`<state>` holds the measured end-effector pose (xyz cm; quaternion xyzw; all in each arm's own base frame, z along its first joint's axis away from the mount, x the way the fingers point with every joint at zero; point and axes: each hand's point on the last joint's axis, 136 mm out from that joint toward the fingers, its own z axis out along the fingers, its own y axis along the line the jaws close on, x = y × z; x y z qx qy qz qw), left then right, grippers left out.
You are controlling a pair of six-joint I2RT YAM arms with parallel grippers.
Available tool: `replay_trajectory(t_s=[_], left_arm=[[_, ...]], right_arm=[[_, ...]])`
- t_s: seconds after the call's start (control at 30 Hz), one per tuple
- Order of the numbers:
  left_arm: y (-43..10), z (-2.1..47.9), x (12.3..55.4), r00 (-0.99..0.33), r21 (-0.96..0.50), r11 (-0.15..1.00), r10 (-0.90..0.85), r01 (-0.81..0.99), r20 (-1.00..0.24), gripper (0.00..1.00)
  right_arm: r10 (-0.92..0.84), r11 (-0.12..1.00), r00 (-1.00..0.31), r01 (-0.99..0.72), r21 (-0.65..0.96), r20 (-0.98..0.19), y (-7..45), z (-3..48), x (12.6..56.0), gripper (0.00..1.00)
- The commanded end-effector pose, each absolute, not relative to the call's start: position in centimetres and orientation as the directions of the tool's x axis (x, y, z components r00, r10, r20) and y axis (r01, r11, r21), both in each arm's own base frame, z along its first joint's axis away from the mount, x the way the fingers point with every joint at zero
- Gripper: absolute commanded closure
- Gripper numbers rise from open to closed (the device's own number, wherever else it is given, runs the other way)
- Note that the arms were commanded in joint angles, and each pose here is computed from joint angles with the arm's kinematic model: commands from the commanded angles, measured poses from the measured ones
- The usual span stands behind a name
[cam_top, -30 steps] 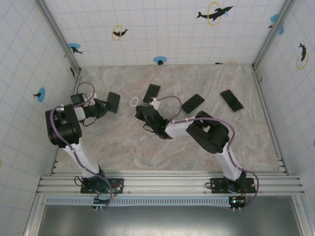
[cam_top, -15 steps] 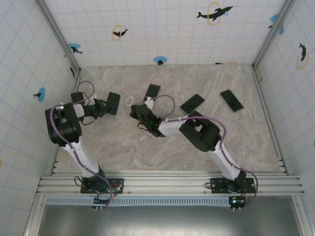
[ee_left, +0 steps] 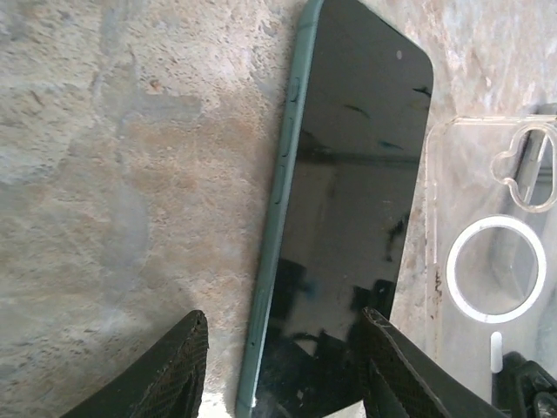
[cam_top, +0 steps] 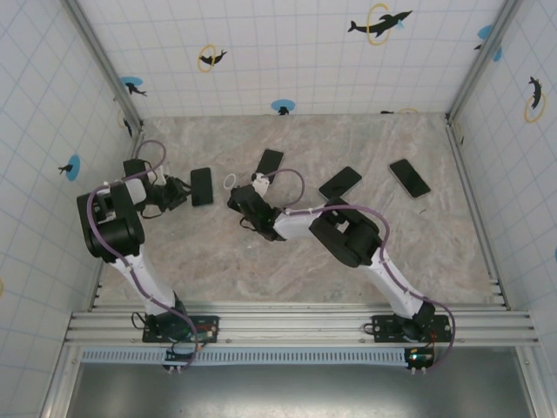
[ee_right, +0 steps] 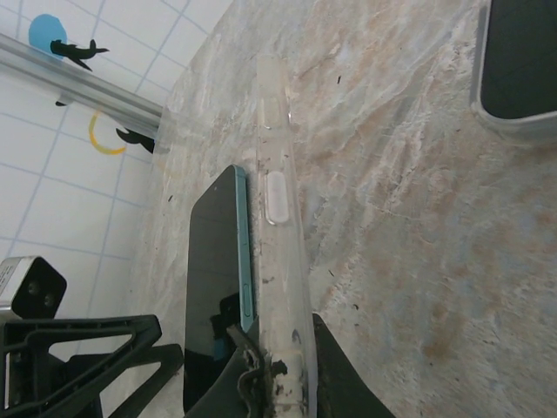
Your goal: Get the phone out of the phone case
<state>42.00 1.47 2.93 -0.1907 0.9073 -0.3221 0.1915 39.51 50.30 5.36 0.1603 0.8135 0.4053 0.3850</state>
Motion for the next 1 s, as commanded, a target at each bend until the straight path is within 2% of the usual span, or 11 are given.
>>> replay_trajectory(t_s=[0.0,0.3,0.47,0.7,0.97], left_arm=[[2.5,3.3,41.4,-0.852,-0.606,0.756,-0.468,-0.249,-0.234,0.51],[1.5,6.2,41.2,-0.842,-0.644,0.738,-0.467,-0.202,-0.271,0.5],[1.2,6.6,40.8,-0.843,-0.649,0.734,-0.466,-0.2,-0.267,0.51],[0.3,7.6,40.7,-0.837,-0.662,0.723,-0.475,-0.196,-0.271,0.49],[-1.6,9.9,41.3,-0.831,-0.648,0.75,-0.442,-0.136,-0.338,0.44]], right_arm=[[0.595,0.622,-0.629,-0.035,0.783,-0.501,50.8,4.7,40.2,0.85],[0.548,0.624,-0.654,-0.094,0.776,-0.52,53.0,4.2,40.1,0.76],[0.509,0.658,-0.656,-0.12,0.743,-0.557,51.9,4.6,39.7,0.7],[0.421,0.717,-0.621,-0.219,0.662,-0.661,51.0,8.3,39.9,0.56],[0.338,0.767,-0.595,-0.274,0.58,-0.729,47.8,12.5,40.0,0.43]])
